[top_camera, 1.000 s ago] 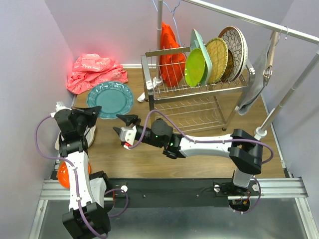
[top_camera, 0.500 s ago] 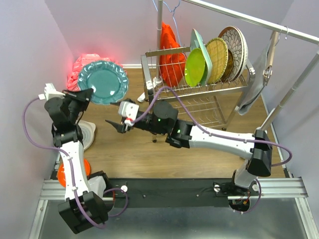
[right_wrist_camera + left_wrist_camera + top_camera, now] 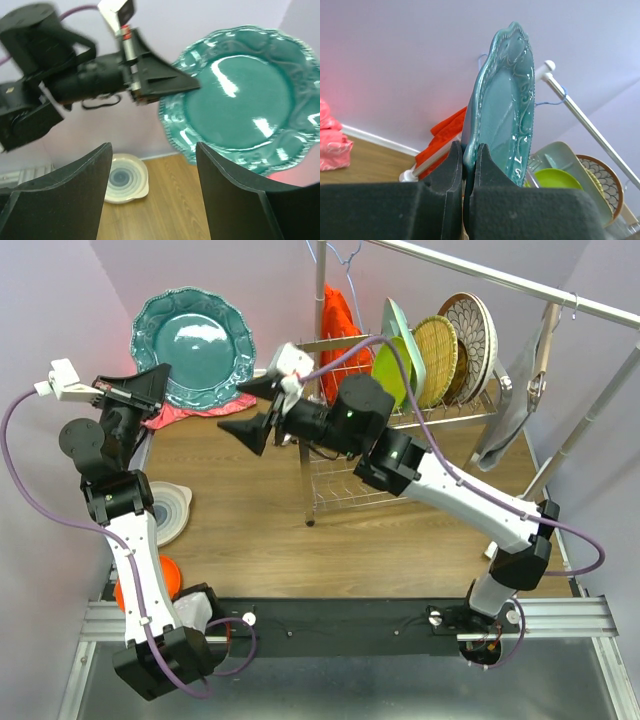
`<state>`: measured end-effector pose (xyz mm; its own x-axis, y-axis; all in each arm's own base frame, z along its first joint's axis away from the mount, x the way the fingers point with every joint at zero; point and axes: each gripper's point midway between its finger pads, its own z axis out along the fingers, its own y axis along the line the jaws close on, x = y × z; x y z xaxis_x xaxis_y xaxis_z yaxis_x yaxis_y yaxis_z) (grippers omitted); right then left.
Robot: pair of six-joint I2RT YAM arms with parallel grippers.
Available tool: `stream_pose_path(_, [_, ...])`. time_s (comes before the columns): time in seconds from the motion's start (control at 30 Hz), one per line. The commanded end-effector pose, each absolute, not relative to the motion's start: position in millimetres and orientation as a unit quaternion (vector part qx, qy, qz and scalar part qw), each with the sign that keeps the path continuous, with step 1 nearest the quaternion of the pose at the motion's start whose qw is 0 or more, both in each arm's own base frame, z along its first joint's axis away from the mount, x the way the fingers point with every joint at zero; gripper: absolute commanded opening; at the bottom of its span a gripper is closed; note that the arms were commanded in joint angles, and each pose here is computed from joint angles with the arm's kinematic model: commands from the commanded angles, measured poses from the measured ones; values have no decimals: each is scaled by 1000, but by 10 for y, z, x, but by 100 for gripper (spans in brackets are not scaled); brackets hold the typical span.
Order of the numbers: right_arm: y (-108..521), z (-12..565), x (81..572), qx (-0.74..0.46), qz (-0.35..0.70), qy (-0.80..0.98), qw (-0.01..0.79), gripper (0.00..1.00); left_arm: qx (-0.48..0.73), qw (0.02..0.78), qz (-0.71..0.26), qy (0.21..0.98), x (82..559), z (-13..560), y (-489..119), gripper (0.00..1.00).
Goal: Load the plates into the dish rack
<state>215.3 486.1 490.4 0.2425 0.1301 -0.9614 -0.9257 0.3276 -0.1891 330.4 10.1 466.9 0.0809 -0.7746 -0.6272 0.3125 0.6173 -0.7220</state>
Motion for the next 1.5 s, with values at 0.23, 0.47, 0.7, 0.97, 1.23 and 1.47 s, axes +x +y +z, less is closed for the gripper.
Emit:
stream_pose_path(0.23, [4183,5778,2708,-301,418,483,708,77,-61,775,-431,457,2791,5694,-286,0])
stream_pose_path(0.47, [3762,5993,3103,-201,470,516,687,80,-27,765,-466,444,2727,5888,-475,0])
stream_pose_path(0.7, [3648,5829,3227,-172,521,556,624,75,11,746,-504,435,2725,6010,-807,0])
stream_pose_path(0.97, [3588,5696,3112,-181,521,578,601,65,18,735,-524,429,2756,6021,-980,0])
stream_pose_path(1.23, [3643,5543,3112,-180,525,605,571,48,20,730,-534,426,2795,6006,-1091,0])
stream_pose_path(1.47, [3643,5555,3103,-181,526,606,569,33,13,738,-524,425,2797,5996,-1074,0])
